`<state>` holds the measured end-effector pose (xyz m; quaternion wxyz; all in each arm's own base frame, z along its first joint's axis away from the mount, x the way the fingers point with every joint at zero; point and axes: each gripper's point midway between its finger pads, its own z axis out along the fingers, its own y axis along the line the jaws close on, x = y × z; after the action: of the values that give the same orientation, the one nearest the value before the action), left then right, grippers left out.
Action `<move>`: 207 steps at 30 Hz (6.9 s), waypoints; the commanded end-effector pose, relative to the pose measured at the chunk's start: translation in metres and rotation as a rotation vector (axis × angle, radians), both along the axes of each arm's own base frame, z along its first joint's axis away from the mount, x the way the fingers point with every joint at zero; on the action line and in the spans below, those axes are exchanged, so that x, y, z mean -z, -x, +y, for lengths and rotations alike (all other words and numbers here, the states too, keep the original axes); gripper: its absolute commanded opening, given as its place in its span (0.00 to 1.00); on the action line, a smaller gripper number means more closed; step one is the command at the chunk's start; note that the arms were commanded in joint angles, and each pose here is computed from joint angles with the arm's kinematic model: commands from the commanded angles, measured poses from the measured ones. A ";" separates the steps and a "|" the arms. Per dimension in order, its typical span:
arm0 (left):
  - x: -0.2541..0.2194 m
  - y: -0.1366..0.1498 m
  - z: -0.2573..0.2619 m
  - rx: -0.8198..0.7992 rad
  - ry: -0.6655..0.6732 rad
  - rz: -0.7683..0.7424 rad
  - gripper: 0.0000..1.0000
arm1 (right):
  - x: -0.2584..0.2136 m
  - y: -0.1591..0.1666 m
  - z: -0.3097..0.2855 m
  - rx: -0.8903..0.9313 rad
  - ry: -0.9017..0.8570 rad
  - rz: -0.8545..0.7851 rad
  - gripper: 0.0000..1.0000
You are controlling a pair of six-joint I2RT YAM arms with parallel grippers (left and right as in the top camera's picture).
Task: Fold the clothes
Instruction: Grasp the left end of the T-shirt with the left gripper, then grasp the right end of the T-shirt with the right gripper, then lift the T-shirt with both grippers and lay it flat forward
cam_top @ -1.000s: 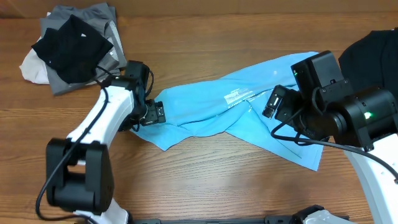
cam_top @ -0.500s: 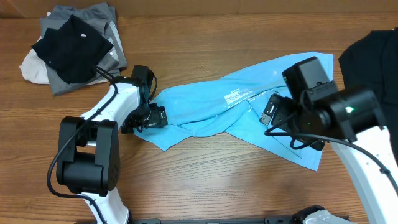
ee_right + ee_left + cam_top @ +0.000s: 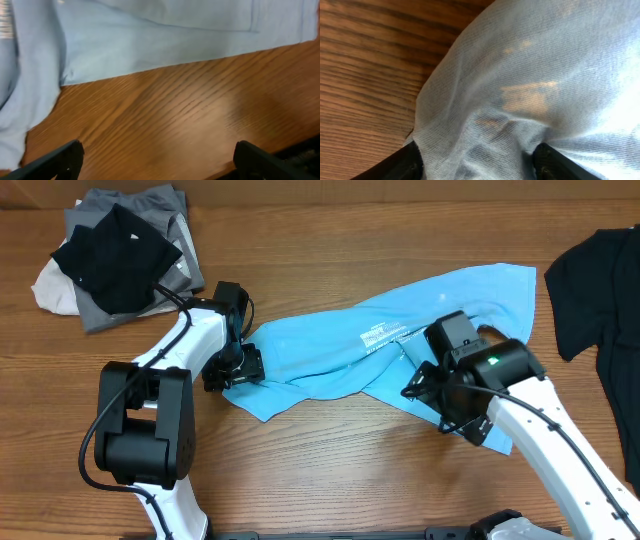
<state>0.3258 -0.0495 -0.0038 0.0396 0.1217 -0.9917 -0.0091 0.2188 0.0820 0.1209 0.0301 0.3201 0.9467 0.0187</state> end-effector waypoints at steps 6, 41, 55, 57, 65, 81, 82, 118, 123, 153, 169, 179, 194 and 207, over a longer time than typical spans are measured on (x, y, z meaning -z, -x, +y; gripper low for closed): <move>0.030 0.013 0.004 -0.014 -0.027 0.077 0.71 | 0.047 0.014 -0.051 0.275 -0.004 0.085 1.00; 0.031 0.008 0.003 -0.013 -0.021 0.056 0.76 | 0.102 0.065 -0.149 0.714 0.019 0.176 0.96; 0.032 0.006 0.003 -0.013 -0.019 0.048 0.77 | 0.113 0.056 -0.151 0.685 -0.038 0.169 0.91; 0.032 0.007 0.003 -0.013 -0.020 0.051 0.77 | 0.119 0.057 -0.150 0.684 -0.040 0.192 0.91; 0.032 0.007 0.003 -0.013 -0.020 0.050 0.76 | 0.135 0.056 -0.147 0.677 -0.061 0.245 0.82; 0.031 0.008 0.003 0.006 -0.017 0.055 0.05 | 0.132 0.060 -0.146 0.731 -0.062 0.268 0.06; 0.031 0.009 0.003 0.006 -0.018 0.058 0.04 | 0.131 0.059 -0.146 0.732 -0.063 0.268 0.04; -0.387 0.102 -0.003 0.016 0.273 -1.052 0.04 | -0.260 0.039 -0.123 0.385 -0.060 -0.722 0.04; -0.458 0.145 0.004 0.023 0.297 -1.209 0.04 | -0.313 0.049 -0.107 0.311 -0.078 -0.882 0.04; -0.410 -0.179 -0.034 0.041 0.335 -1.074 0.04 | -0.329 -0.225 -0.109 0.016 -0.800 -0.946 0.04; -0.489 -0.092 0.009 0.101 0.219 -1.169 0.09 | -0.376 -0.177 -0.136 -0.033 -0.653 -1.062 0.04; -0.282 -0.129 -0.028 0.116 0.267 -0.484 0.04 | -0.225 -0.158 -0.147 0.172 -0.209 -0.517 0.04; -0.171 -0.084 -0.066 0.151 0.269 -0.060 0.04 | -0.077 -0.130 -0.175 0.264 -0.110 -0.118 0.04; -0.200 0.000 -0.038 0.135 0.173 -0.014 0.04 | -0.052 -0.121 -0.193 0.329 -0.016 -0.066 0.04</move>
<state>0.3471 -0.0956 0.1573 0.0935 0.0579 -0.9908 0.0789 0.3464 -0.0984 0.1741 0.0586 0.4535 0.8871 0.0630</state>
